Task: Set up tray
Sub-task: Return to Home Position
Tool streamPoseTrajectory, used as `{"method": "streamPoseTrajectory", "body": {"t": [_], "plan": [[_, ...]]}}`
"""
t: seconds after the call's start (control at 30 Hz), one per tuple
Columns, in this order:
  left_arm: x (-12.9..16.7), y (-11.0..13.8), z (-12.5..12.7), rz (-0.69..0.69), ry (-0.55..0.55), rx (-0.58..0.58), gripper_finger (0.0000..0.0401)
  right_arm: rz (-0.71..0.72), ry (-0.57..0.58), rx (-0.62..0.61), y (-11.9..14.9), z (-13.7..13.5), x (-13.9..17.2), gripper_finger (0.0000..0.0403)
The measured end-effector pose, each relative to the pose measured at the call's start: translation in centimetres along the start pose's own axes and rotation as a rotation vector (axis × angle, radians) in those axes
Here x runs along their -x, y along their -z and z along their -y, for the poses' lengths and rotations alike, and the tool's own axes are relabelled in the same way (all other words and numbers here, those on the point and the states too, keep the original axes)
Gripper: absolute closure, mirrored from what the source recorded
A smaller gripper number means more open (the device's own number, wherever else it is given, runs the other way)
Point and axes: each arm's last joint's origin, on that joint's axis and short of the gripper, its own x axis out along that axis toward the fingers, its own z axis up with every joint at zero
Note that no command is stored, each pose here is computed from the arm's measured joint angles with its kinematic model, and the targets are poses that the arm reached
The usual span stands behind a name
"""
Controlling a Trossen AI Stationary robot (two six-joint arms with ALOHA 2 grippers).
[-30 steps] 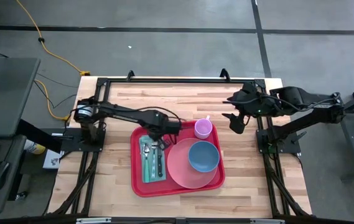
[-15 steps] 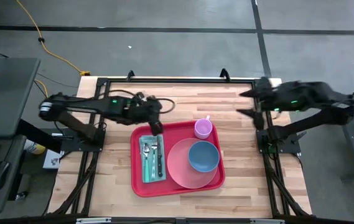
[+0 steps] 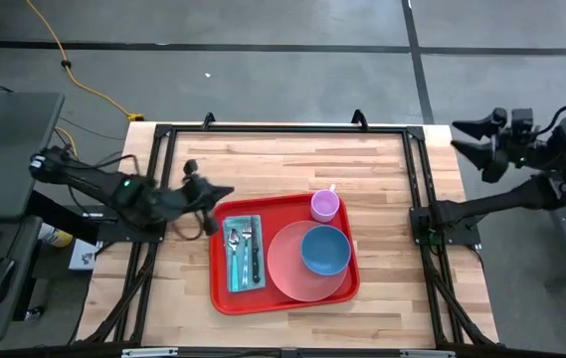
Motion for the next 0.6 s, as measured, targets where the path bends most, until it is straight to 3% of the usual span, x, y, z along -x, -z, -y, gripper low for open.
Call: {"method": "streamPoseTrajectory", "body": {"t": [0.1, 0.17, 0.23, 0.3, 0.47, 0.6], "plan": [[1.0, 2.6, -0.3, 0.117, 0.066, 0.095, 0.0383, 0.062, 0.019, -0.032, 0.4, 0.8, 1.0, 0.0105], [1.4, 5.0, -0.7, 0.152, 0.087, 0.090, 0.0375, 0.118, 0.004, -0.060, 0.5, 1.1, 1.6, 0.0105], [1.9, 5.9, -1.0, 0.231, 0.143, 0.138, 0.0367, 0.132, -0.010, -0.077, 0.9, 1.2, 1.5, 0.0105], [1.9, 8.0, -1.3, 0.211, 0.169, 0.094, 0.0362, 0.150, -0.027, -0.096, 1.2, 1.3, 1.4, 0.0105], [1.7, 10.4, -1.7, 0.236, 0.213, 0.121, 0.0363, 0.120, -0.058, -0.029, 3.4, 1.2, -0.1, 0.0105], [1.2, 11.9, -1.4, 0.241, 0.245, 0.121, 0.0379, 0.212, -0.073, -0.031, 5.0, 0.8, -2.1, 0.0105]]}}
